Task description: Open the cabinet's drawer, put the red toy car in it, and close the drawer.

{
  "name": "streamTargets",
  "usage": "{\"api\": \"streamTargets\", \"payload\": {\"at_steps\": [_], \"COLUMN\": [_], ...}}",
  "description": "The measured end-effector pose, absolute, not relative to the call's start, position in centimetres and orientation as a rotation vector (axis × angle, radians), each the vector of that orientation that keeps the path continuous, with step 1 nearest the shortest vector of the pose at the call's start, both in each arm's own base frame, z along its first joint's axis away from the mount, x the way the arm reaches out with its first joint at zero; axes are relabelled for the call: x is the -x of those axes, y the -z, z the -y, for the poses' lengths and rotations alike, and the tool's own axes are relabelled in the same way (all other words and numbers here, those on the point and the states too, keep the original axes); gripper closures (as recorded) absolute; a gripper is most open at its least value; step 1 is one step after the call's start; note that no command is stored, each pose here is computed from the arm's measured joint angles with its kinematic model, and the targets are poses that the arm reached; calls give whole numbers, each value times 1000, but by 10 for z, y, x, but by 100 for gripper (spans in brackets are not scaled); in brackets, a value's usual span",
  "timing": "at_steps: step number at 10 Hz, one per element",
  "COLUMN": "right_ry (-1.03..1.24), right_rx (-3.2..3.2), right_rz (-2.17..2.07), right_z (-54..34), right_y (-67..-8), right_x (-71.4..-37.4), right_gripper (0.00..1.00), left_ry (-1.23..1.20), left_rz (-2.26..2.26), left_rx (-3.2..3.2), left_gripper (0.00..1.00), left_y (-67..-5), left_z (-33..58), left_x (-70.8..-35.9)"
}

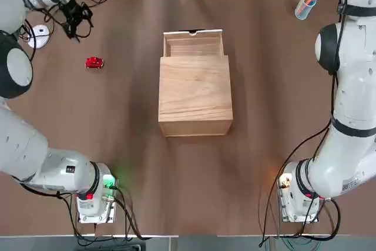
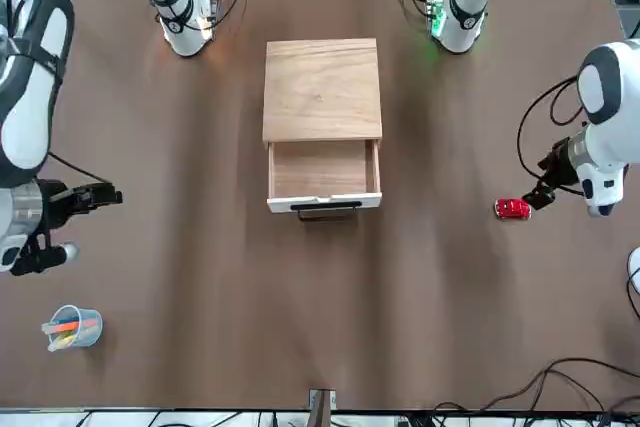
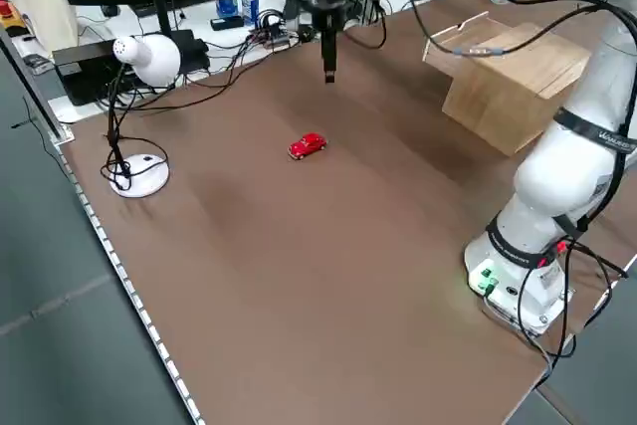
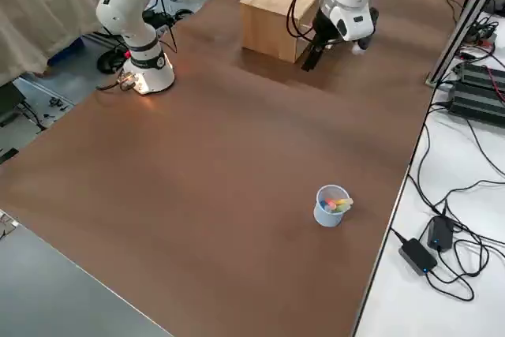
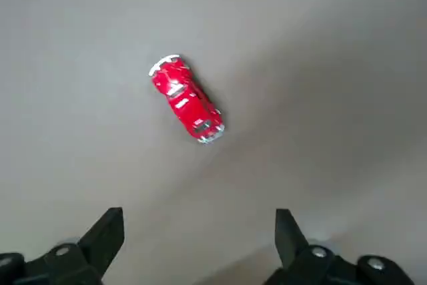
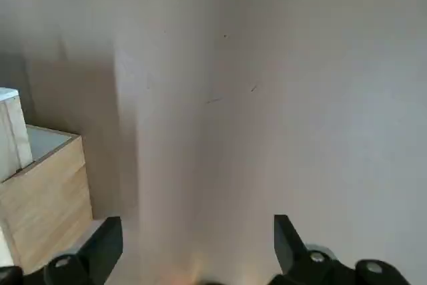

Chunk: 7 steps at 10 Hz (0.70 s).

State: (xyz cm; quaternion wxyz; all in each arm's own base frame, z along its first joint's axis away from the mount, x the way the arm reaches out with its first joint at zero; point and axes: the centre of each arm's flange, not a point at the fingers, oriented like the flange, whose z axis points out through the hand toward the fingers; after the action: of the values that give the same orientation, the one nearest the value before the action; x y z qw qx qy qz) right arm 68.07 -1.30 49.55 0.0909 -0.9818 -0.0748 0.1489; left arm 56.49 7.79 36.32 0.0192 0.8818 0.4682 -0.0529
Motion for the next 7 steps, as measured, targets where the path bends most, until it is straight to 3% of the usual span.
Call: {"api": "streamTargets", "payload": {"at_steps": [3, 7], "right_ry": [-327, -236], "right_rx": [2988, 3044], "right_rz": [200, 153], "right_z": [34, 15], "right_y": [-520, -534], "right_x": [-680, -662], "right_gripper": [0, 0], "left_ry": [189, 126], "left_rz": [-1735, -2031], "left_rx": [-2542, -2394], "left_gripper": [0, 0], "left_y": [-304, -229], "left_z": [-129, -127], "left_x": [-559, -565]}}
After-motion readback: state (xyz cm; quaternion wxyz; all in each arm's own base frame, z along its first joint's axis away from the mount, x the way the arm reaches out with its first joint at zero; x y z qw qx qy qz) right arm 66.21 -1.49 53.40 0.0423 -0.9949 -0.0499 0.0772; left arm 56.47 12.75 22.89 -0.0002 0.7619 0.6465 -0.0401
